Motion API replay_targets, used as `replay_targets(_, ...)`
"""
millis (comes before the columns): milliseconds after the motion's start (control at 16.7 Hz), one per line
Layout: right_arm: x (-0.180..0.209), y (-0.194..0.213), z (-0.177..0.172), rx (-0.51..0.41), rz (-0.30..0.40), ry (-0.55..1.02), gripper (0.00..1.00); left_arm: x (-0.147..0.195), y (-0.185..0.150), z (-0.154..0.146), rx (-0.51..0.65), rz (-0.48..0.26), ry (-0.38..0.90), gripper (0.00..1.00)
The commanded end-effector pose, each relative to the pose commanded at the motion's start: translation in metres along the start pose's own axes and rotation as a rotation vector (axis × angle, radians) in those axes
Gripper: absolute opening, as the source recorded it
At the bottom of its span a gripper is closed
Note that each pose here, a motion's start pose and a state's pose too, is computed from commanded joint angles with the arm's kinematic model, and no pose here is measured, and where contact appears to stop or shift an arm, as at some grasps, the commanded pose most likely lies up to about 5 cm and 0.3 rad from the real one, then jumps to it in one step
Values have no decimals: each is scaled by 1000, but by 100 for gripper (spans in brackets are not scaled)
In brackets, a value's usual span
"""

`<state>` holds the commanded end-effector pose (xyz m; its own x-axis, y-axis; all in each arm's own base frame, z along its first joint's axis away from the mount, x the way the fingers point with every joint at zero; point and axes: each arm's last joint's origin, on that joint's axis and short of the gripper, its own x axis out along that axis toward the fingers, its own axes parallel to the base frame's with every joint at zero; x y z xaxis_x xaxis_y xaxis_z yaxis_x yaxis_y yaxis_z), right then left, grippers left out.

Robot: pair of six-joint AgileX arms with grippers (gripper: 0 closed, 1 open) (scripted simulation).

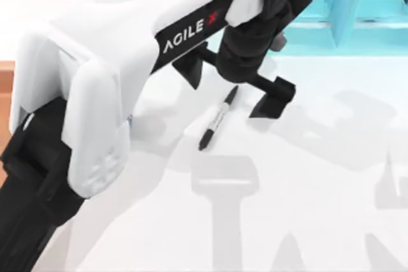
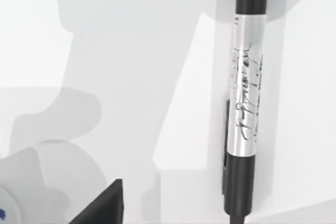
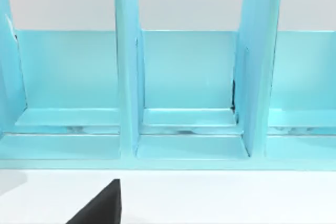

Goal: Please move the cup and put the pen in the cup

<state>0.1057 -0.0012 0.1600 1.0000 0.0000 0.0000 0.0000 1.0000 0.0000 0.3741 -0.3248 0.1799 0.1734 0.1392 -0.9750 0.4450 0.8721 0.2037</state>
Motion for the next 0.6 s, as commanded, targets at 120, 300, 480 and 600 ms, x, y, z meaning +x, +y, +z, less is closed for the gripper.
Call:
replay_targets(120,0,0,0,0,0,0,100,0,0,0,0,0,0,100)
replay_targets(300,0,0,0,0,0,0,100,4,1,1,-2,-2,1,100)
replay_targets(480,0,0,0,0,0,0,100,30,0,3,1,1,1,100)
replay_targets(600,0,0,0,0,0,0,100,54,0,4,0,0,-2,100)
